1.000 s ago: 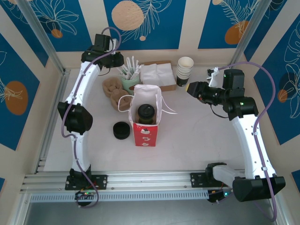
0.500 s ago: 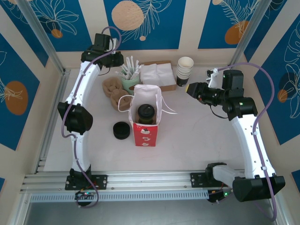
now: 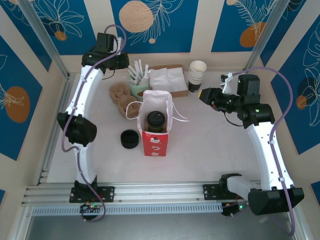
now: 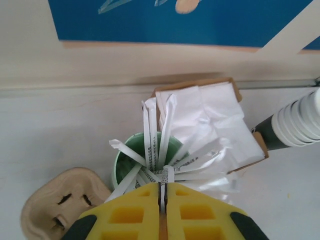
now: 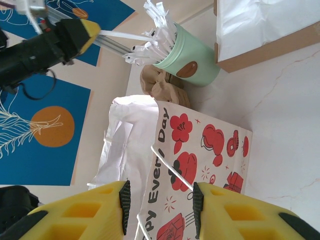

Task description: Pack the takeout coffee

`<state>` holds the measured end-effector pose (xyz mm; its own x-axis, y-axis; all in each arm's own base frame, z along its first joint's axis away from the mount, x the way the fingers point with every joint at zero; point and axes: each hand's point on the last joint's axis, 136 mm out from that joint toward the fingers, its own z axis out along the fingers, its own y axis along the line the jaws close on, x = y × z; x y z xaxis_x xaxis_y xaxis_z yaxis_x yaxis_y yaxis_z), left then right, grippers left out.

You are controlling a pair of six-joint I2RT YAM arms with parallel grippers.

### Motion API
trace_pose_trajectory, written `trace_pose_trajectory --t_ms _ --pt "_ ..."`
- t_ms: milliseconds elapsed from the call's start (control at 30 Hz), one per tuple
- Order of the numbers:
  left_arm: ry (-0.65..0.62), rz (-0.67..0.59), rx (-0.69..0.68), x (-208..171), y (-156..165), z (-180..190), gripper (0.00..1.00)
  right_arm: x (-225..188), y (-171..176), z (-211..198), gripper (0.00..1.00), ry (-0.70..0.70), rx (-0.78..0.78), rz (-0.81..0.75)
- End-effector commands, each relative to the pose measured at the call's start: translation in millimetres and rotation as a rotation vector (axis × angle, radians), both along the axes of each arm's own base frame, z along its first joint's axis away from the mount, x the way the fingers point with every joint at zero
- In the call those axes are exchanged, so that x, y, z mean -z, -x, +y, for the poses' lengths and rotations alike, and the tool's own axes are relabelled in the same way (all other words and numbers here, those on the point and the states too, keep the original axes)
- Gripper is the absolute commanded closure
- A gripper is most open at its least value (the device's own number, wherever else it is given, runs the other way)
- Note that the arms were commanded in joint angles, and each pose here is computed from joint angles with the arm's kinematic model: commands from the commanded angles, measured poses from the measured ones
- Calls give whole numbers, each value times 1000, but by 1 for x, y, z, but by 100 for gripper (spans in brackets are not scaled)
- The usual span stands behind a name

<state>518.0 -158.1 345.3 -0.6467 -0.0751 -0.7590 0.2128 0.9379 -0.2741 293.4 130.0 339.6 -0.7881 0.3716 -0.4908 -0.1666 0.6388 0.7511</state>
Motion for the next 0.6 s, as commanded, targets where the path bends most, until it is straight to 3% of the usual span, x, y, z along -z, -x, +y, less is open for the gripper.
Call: trace_pose_trajectory --t_ms 0,333,567 --pt "-19 -137 6 -72 41 10 91 -6 1 1 60 -6 -11 -22" --pt "-4 -273 49 -151 135 20 91 -7 -7 -2 61 2 10 -30" --pt "78 -300 199 -176 205 2 90 -5 -10 -2 61 7 12 -24"
